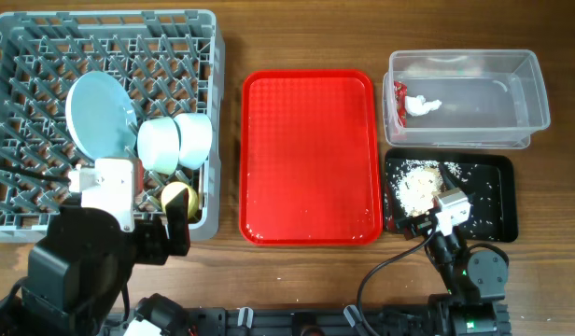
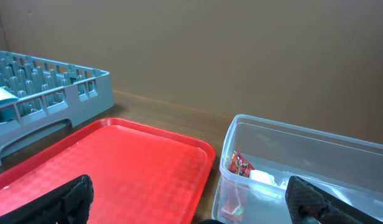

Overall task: Sort waste into correct bins and load items into the dishwasher rack
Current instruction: 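Carry the light blue plate with the left gripper upright into the rack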

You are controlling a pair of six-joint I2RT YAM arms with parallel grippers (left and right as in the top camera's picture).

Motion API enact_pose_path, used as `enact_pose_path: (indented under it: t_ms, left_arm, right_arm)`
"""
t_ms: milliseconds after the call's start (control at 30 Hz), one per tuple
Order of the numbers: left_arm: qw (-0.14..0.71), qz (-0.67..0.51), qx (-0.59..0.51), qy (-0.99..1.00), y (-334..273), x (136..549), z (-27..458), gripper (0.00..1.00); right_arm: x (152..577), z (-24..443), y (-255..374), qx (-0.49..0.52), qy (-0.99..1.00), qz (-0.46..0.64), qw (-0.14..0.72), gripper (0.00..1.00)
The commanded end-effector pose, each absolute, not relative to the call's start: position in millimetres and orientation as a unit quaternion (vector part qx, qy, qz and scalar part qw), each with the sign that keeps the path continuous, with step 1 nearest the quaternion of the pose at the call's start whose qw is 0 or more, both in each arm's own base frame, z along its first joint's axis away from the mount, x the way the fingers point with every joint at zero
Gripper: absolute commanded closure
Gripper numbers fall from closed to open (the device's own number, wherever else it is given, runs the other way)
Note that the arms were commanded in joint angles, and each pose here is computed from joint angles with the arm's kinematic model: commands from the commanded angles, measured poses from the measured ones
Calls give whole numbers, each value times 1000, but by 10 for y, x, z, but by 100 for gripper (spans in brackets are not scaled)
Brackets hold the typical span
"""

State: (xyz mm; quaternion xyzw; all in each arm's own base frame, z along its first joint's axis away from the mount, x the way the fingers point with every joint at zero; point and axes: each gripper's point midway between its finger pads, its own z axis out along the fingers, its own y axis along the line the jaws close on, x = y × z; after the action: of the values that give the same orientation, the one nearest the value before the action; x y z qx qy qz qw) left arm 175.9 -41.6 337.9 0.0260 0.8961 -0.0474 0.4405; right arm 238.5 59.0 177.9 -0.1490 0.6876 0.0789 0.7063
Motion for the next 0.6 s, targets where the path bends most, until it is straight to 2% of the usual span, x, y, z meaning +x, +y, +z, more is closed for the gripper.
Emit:
enact_pose_path:
  t_ms: [0,133,300,433,567]
  left_arm:
    - [423,-73,27,903,-485,1690,3320,0]
    - [472,-85,2,878,-477,1867,3431,0]
    - [584,-132,159,785,-756,1878,3485,0]
    - [628,-111,132,759,-581,1710,3043,0]
    - [671,-94,107,727,-482,1795,2844,0]
  right_arm:
    - [2380,1788,595,-153,685,79,708,0]
    - [2380,1788,595,-153,685,79,708,0]
    - [2380,1788,595,-153,685,79,708,0]
    - [2380,1788,595,-153,685,79,708,0]
    - [2380,1788,595,-153,685,79,708,0]
